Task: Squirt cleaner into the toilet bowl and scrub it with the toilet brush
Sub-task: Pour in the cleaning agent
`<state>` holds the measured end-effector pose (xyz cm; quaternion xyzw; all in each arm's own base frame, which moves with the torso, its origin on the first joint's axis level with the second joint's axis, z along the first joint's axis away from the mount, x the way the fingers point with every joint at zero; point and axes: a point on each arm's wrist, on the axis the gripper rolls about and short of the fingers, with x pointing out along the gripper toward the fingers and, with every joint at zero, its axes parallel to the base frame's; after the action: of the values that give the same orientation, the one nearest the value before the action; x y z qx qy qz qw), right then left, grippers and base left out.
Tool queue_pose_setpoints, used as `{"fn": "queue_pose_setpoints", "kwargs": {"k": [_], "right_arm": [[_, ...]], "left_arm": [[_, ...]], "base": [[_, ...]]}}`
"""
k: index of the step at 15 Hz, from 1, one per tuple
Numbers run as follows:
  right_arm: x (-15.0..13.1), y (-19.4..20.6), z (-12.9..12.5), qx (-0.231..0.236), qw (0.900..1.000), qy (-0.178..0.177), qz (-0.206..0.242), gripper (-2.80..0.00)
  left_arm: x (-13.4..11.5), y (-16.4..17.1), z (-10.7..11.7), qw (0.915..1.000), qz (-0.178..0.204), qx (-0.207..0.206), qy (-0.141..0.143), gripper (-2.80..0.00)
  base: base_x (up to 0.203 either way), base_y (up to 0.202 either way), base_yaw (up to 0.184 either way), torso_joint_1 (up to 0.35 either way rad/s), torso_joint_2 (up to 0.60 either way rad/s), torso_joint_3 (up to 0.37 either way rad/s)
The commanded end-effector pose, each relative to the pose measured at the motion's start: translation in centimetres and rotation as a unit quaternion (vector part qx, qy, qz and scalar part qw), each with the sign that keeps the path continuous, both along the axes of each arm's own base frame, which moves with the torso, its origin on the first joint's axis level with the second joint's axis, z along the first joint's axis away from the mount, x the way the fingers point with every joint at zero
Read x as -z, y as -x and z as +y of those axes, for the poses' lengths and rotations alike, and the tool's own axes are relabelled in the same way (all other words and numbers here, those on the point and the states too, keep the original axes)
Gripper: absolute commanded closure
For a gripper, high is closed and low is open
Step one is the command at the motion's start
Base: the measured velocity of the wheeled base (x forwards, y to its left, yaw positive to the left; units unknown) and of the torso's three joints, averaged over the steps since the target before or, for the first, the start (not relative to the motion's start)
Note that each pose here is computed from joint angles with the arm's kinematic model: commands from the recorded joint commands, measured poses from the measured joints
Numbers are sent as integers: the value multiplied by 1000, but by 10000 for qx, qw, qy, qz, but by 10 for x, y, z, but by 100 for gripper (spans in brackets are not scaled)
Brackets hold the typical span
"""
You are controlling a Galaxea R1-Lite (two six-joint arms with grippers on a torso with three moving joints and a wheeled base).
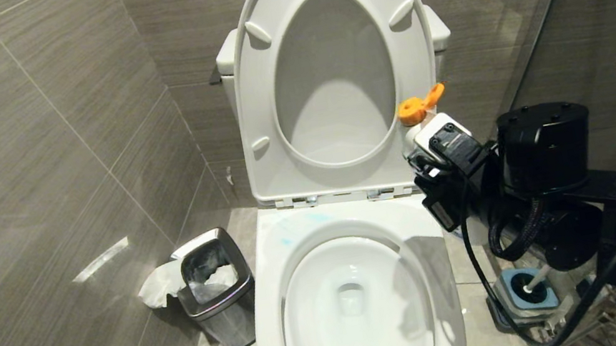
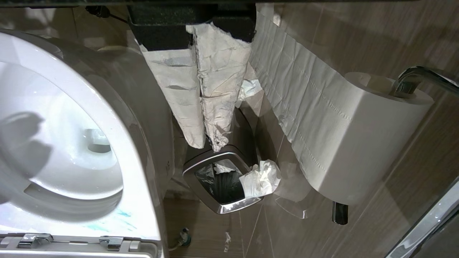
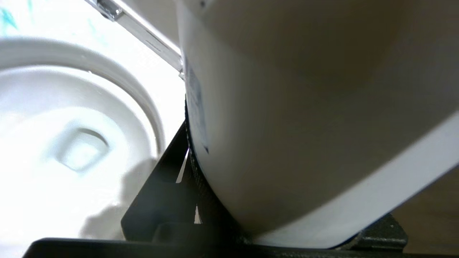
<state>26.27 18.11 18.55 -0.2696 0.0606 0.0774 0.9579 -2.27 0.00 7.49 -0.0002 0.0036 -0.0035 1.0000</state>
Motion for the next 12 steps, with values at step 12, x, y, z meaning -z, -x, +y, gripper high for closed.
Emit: {"fn": "queue_pose_setpoints", "kwargs": {"k": [12], "right_arm": [[-5,-11,-5,-272,9551,2923,-394,0]], "left_arm": [[0,0,0,10000,10,3,6,0]], "base": [[0,0,0,0,0,0]]}}
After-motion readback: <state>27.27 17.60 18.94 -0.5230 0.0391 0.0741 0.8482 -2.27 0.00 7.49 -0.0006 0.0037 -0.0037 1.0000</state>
